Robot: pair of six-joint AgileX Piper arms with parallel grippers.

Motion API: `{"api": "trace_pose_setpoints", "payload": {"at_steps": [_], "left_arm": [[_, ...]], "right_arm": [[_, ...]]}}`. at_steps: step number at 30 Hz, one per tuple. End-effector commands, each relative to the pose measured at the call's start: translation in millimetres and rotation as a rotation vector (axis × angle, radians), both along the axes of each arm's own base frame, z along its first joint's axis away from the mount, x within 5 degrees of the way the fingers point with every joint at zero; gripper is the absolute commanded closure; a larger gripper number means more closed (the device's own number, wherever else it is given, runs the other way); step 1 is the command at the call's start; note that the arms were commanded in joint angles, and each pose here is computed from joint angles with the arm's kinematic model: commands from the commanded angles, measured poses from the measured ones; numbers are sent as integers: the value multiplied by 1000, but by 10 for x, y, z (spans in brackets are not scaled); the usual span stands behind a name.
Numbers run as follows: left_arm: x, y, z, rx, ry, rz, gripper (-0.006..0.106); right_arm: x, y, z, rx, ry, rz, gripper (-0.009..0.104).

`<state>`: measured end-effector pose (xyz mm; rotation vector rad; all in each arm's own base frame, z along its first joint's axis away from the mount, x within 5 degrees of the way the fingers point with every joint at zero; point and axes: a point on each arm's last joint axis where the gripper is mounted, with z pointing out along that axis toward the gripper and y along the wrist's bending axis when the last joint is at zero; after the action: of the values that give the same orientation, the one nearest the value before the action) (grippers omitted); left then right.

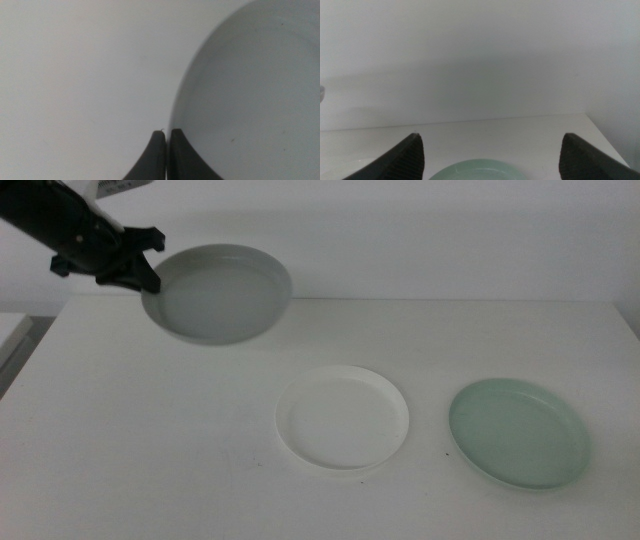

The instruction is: Stack the three bowls on top of each other.

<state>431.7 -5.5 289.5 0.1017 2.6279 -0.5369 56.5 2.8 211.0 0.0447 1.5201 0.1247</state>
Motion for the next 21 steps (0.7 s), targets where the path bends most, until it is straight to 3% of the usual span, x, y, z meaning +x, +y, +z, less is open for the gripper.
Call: {"api": "trace_pose_setpoints", "payload": {"at_steps": [1, 8, 21], "left_arm": [[-214, -181, 52, -31, -20, 13, 102], [-590, -802, -170, -33, 51, -67, 102], [-572, -1482, -600, -15, 94, -159, 102]], "right_arm": [[-3, 1, 1, -11, -13, 1, 2], [-3, 1, 1, -11, -13, 1, 2], [-3, 1, 1, -11, -13, 1, 2]]}}
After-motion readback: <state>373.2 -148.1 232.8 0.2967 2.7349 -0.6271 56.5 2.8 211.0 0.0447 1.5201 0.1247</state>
